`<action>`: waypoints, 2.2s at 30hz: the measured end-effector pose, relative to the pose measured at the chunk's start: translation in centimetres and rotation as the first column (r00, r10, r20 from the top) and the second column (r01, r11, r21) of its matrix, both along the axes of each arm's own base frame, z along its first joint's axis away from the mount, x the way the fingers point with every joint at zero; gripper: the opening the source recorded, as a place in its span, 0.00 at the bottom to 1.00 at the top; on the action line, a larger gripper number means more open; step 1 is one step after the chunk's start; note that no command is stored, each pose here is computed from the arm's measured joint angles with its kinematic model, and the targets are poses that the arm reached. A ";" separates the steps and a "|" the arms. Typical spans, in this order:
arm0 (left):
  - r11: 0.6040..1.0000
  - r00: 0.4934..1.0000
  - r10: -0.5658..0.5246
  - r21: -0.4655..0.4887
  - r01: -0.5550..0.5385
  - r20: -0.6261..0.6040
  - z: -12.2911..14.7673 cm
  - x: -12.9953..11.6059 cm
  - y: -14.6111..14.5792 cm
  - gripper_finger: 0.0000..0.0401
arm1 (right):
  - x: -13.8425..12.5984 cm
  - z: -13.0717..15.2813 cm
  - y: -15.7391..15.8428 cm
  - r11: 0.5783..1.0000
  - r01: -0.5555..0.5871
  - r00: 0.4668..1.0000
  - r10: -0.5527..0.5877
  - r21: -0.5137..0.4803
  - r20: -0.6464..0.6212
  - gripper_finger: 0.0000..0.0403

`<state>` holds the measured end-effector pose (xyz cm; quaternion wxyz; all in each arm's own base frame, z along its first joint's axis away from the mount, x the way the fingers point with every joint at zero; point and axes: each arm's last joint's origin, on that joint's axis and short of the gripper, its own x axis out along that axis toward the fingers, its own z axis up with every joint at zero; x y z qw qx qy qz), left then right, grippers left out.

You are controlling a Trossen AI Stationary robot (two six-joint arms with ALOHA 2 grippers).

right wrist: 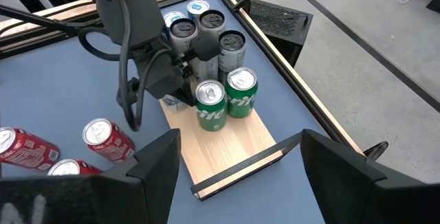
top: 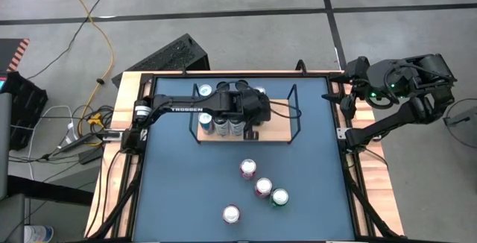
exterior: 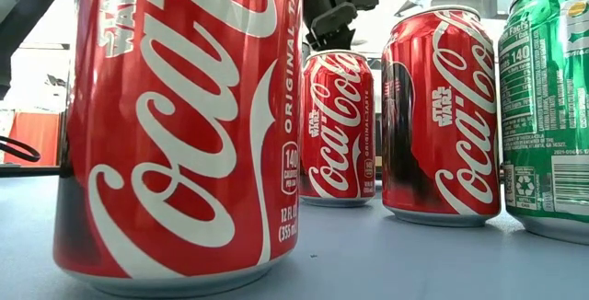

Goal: Place canned beverage on shelf
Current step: Put the left green soda can on the shelf aligned with the other green soda can, then put the green soda can on the shelf aligned with the other green soda cans

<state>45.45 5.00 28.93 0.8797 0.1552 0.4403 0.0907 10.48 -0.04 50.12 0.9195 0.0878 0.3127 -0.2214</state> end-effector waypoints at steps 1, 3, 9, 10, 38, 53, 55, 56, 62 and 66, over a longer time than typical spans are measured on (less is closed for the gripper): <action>1.000 1.000 0.002 0.010 -0.002 -0.002 0.0 0.0 0.0 0.00 | 0.0 0.0 0.0 1.000 0.000 1.000 0.000 0.000 0.000 0.70; 1.000 1.000 0.001 0.018 -0.001 -0.004 0.0 0.0 0.0 0.00 | 0.0 0.0 0.0 1.000 0.000 1.000 0.000 0.000 0.000 0.70; 1.000 1.000 0.015 0.000 -0.015 0.003 0.0 0.0 0.1 0.00 | 0.0 0.0 0.0 1.000 0.001 1.000 -0.001 0.000 0.000 0.70; 1.000 1.000 0.022 -0.013 -0.022 0.007 0.0 0.0 0.1 0.00 | 0.0 0.0 0.0 1.000 0.001 1.000 -0.001 0.000 0.000 0.70; 0.826 0.806 -0.463 -0.152 0.544 0.370 5.6 1.6 -18.6 0.57 | 0.0 0.0 0.1 0.997 -0.075 0.997 0.074 -0.034 -0.030 0.70; 0.837 0.853 -0.275 -0.327 0.440 0.444 -2.0 5.6 -23.0 0.87 | 0.0 -0.1 0.3 0.987 -0.159 0.986 0.158 -0.012 -0.046 0.70; 0.836 0.866 -0.255 -0.351 0.421 0.429 -2.2 5.6 -23.1 0.87 | 0.0 -0.1 0.3 0.987 -0.159 0.986 0.158 -0.012 -0.046 0.70; 0.845 0.871 -0.247 -0.345 0.408 0.425 -2.2 5.5 -23.1 0.87 | 0.0 -0.1 0.3 0.987 -0.161 0.986 0.161 -0.014 -0.047 0.70; 0.883 0.889 -0.256 -0.282 0.374 0.378 -2.5 5.2 -23.0 0.87 | 0.0 -0.1 0.3 0.986 -0.166 0.985 0.165 -0.015 -0.048 0.70; 0.890 0.910 -0.247 -0.293 0.349 0.334 -3.4 5.2 -23.0 0.87 | 0.0 -0.1 0.3 0.985 -0.170 0.984 0.169 -0.011 -0.048 0.70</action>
